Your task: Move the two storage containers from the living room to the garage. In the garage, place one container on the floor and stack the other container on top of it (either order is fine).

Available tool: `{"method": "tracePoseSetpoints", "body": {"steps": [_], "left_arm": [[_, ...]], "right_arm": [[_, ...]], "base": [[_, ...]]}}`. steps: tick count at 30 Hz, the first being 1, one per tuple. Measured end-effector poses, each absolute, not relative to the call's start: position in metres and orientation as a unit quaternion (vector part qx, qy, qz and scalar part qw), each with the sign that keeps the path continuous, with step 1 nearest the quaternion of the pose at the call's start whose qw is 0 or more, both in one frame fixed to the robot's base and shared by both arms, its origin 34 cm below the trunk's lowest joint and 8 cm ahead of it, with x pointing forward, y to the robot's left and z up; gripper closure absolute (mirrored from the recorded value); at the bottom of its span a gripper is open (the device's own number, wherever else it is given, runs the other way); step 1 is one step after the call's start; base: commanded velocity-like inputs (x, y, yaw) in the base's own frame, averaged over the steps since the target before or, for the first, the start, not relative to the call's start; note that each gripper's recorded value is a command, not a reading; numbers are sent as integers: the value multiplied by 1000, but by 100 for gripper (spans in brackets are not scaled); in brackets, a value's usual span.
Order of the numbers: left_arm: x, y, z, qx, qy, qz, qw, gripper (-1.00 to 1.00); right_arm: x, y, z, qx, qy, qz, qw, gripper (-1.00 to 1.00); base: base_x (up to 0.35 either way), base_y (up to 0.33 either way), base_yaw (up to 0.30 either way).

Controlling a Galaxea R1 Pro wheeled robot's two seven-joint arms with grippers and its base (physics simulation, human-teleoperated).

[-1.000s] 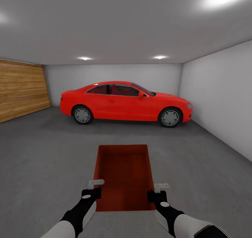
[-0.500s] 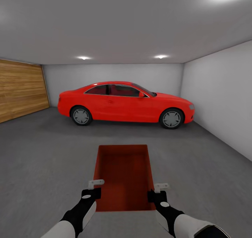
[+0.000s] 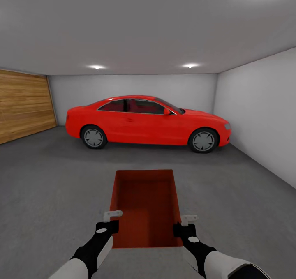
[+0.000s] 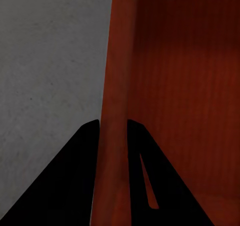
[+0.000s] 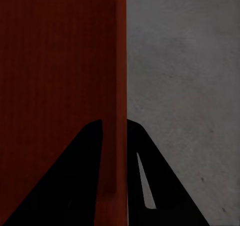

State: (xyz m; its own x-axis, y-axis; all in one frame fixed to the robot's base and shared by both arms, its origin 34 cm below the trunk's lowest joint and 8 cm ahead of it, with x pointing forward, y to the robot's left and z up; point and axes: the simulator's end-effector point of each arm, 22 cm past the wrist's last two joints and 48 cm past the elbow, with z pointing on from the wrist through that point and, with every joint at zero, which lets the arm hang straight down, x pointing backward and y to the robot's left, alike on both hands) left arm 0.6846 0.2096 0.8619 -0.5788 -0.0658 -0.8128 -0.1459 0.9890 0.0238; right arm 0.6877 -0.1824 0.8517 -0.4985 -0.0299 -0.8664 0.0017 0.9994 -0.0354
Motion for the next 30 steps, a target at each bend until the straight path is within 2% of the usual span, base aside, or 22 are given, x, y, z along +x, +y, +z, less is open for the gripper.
{"method": "tracePoseSetpoints", "body": {"steps": [30], "left_arm": [[685,210,862,-60,887,44,455,100]], "right_arm": [[688,-182,852,-8,865,-16,501,100]], "base": [[321,0,0]]}}
